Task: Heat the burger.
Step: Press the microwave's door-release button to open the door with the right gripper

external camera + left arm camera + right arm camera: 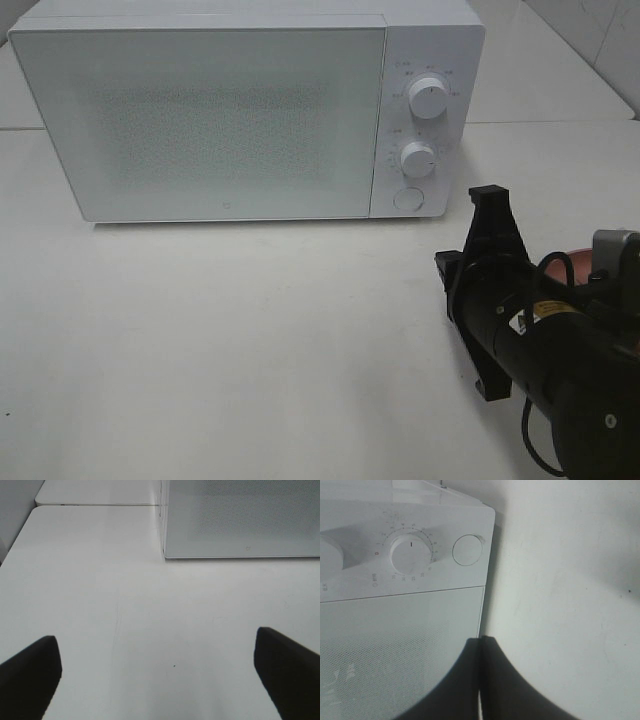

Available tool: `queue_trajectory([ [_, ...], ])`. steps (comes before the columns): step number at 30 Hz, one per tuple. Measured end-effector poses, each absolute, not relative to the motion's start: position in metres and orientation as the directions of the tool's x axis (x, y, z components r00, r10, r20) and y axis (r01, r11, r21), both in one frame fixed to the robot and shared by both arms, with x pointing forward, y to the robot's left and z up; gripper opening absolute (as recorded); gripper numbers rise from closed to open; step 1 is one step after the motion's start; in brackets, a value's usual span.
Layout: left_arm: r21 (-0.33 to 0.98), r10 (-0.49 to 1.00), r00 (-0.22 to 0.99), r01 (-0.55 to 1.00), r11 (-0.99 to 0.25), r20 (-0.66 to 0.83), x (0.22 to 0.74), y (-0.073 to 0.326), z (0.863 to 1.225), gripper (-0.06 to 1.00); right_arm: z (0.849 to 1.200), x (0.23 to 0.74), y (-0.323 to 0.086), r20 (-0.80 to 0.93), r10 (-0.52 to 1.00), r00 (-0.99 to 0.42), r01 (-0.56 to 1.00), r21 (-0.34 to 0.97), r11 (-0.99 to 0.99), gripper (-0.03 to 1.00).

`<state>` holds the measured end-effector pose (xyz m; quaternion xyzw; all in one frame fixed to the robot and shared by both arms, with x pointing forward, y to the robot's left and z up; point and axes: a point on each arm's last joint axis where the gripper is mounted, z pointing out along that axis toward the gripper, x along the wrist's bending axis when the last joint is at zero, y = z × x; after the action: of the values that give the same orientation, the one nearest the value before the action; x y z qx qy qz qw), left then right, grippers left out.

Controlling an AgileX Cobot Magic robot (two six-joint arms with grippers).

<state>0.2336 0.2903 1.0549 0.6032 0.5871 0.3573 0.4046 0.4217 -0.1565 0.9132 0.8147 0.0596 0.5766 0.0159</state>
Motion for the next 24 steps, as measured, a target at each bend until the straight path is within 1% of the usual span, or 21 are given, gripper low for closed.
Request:
queue_trajectory([
  [4,0.908,0.998,0.055,0.419,0.017,-0.044,0.234,0.290,1.055,0.97,0.913,0.422,-0.156,0.935,0.120,0.333,0.089,0.096,-0.991,0.02],
  [10,0.908,0.998,0.055,0.419,0.017,-0.044,0.234,0.290,1.055,0.97,0.911,0.438,-0.156,0.932,0.125,0.340,0.104,0.095,-0.990,0.02],
  [15,0.908,0.998,0.055,0.419,0.017,-0.044,0.234,0.290,1.055,0.97,0.905,0.459,-0.151,0.940,0.083,0.330,0.118,0.046,-0.992,0.02],
  [24,0.908,0.998,0.055,0.419,0.017,-0.044,0.234,0.290,1.055,0.97,0.897,0.480,-0.153,0.942,0.065,0.329,0.116,0.028,-0.993,0.02],
])
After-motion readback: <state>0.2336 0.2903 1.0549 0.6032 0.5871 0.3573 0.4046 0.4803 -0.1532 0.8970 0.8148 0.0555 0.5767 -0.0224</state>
